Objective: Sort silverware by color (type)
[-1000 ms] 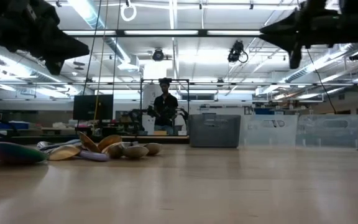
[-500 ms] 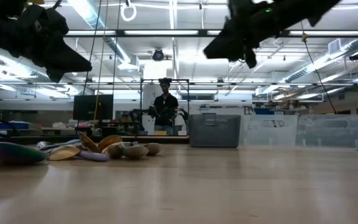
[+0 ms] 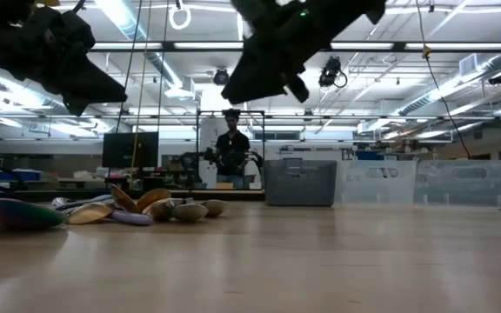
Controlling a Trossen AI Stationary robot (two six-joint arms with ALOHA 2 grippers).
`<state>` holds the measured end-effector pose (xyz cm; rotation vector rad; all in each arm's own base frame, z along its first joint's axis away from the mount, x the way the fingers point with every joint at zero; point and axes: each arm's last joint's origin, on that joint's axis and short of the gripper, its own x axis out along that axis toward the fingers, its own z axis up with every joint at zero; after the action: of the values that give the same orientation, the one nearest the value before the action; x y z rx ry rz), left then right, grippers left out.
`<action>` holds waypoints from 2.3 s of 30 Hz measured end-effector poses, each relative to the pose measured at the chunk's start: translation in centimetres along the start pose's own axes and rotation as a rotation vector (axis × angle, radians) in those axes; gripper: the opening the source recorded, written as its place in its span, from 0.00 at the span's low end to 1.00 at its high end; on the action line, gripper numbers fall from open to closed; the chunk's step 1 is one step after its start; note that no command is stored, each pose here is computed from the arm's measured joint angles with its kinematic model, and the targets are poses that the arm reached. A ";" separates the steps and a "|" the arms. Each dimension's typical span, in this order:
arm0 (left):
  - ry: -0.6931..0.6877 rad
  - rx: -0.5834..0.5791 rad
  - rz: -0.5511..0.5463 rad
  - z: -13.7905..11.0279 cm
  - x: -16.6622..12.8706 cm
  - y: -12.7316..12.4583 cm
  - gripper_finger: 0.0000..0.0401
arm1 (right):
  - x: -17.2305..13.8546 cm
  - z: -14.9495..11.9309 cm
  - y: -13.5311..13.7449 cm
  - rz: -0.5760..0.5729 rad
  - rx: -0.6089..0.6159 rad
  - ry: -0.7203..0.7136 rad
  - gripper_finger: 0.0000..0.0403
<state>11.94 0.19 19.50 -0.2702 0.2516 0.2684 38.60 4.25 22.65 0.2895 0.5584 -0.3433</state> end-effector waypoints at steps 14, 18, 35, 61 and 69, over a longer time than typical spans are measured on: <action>-0.050 0.052 0.032 0.5 0.1 0.3 0.41 | 6.7 -1.2 3.0 -0.190 -0.012 0.212 0.47; -0.010 0.064 0.044 1.7 -0.6 0.1 0.39 | 8.2 -1.9 3.0 -0.221 -0.015 0.263 0.44; 0.048 0.108 0.080 3.1 -1.5 -0.1 0.39 | 11.6 -4.7 1.2 -0.302 0.018 0.326 0.42; 0.091 0.087 0.093 2.7 -1.6 0.0 0.39 | 10.6 -3.1 -1.1 -0.230 0.095 0.475 0.13; 0.090 0.086 0.092 2.7 -1.6 0.0 0.39 | 8.0 -0.7 -1.2 -0.292 0.066 0.410 0.13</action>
<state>11.03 0.66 22.44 -0.1858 0.3644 0.3364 44.17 1.50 17.39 0.3448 0.9988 -0.5917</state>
